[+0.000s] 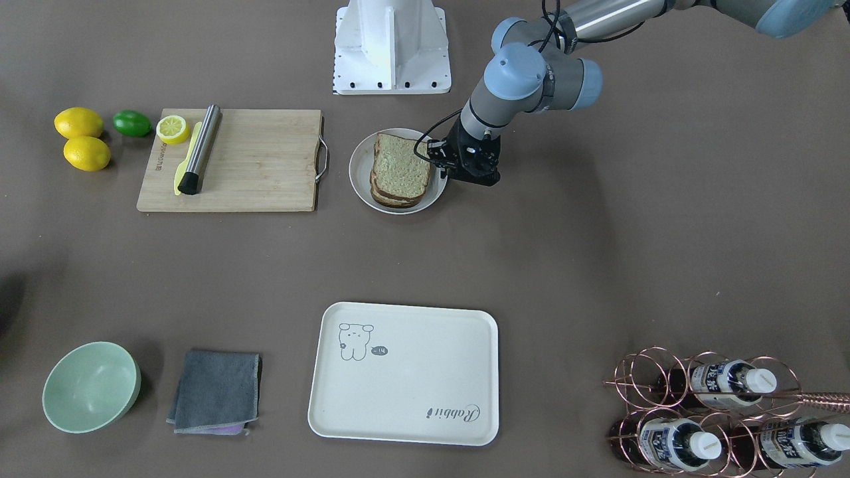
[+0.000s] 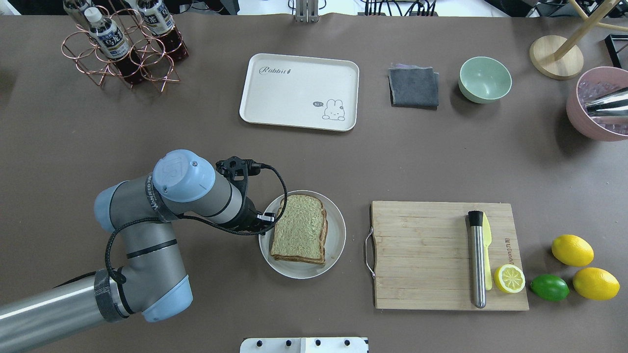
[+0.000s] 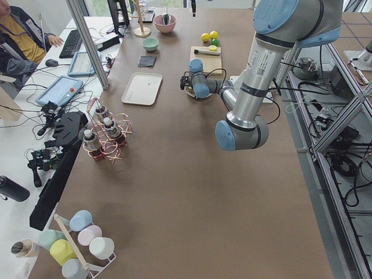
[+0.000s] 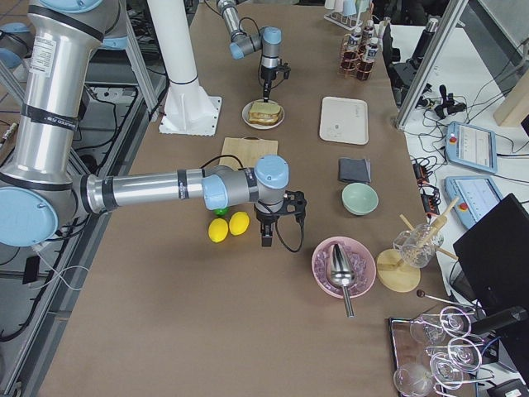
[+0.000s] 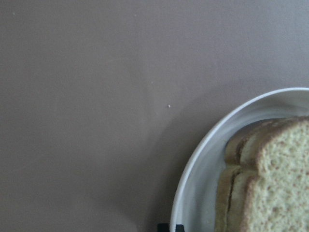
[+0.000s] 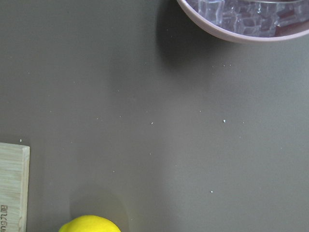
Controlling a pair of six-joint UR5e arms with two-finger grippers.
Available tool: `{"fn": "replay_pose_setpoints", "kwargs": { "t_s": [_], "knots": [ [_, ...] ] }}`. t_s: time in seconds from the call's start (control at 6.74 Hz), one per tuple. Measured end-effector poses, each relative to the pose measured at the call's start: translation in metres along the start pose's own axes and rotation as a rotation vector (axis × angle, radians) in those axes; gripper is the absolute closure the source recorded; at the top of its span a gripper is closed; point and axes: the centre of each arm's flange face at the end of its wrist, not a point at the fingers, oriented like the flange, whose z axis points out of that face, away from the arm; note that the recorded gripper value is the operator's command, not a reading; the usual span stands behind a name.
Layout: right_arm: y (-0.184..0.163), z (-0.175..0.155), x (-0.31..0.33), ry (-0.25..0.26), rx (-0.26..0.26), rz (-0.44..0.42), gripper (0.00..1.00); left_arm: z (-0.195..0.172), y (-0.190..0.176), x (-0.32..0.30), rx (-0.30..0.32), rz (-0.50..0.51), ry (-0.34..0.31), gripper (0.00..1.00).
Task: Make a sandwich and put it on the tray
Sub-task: 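Slide the plate with the left gripper onto the cream tray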
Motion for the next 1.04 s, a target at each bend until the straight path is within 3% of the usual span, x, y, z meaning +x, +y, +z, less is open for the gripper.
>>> {"fn": "replay_pose_setpoints", "kwargs": {
  "t_s": [0.74,1.04],
  "knots": [
    [0.002,-0.004,0.002,-0.009,0.005,0.008,0.00,-0.043,-0.030,0.006,0.077,-0.023,0.099,1.00],
    [-0.002,-0.005,0.000,-0.010,0.009,0.004,0.00,-0.067,-0.073,-0.004,0.092,-0.041,0.114,1.00]
  ]
}}
